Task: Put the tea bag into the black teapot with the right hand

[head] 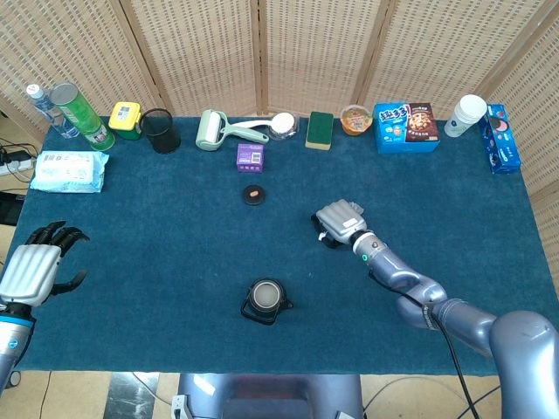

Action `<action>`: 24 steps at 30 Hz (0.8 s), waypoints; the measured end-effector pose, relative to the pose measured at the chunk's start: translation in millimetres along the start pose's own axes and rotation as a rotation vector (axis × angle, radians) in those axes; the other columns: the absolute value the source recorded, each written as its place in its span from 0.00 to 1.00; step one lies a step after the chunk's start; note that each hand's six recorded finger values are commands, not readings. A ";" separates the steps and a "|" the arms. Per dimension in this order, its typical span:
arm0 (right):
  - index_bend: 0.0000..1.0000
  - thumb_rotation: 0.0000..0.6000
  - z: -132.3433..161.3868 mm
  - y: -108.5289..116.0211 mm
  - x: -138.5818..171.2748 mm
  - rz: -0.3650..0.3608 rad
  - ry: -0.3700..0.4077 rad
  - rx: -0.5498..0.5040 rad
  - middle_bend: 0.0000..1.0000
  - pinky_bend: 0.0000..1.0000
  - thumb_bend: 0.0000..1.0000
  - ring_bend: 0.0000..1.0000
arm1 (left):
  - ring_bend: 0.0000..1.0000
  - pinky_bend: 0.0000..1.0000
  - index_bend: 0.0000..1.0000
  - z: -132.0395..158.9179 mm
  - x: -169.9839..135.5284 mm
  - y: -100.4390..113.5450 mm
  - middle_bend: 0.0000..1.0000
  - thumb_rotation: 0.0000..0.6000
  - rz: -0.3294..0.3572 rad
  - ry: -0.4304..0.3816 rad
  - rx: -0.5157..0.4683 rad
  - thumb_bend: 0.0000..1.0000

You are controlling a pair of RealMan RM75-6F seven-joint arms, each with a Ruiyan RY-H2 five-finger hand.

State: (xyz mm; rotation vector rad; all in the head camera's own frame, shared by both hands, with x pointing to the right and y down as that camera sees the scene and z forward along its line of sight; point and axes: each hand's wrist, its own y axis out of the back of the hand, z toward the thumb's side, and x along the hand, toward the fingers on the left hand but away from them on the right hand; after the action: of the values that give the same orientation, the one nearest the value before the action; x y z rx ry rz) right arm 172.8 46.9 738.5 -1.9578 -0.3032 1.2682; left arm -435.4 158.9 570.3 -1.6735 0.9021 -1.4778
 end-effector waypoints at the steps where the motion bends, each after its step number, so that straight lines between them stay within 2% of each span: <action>1: 0.49 1.00 -0.3 -0.4 -0.1 -0.001 0.000 0.001 1.00 1.00 0.44 1.00 | 0.12 0.15 0.30 -0.2 -0.1 -0.2 0.25 1.00 -0.001 0.001 0.000 0.32; 14: 0.50 1.00 -2.7 -6.2 0.6 -0.029 0.004 0.019 1.00 1.00 0.43 1.00 | 0.12 0.15 0.30 -2.4 -2.0 1.2 0.25 1.00 0.003 0.009 0.000 0.32; 24: 0.51 1.00 -4.5 -15.4 -0.1 -0.016 0.000 0.037 1.00 1.00 0.43 1.00 | 0.12 0.15 0.30 -3.7 -2.1 0.6 0.25 1.00 0.001 0.012 -0.001 0.32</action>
State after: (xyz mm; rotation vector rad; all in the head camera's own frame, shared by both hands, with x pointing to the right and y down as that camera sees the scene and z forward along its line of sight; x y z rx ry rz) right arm 179.6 55.1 750.4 -1.9205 -0.2929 1.2546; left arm -439.3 160.1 569.1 -1.6666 0.9103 -1.4887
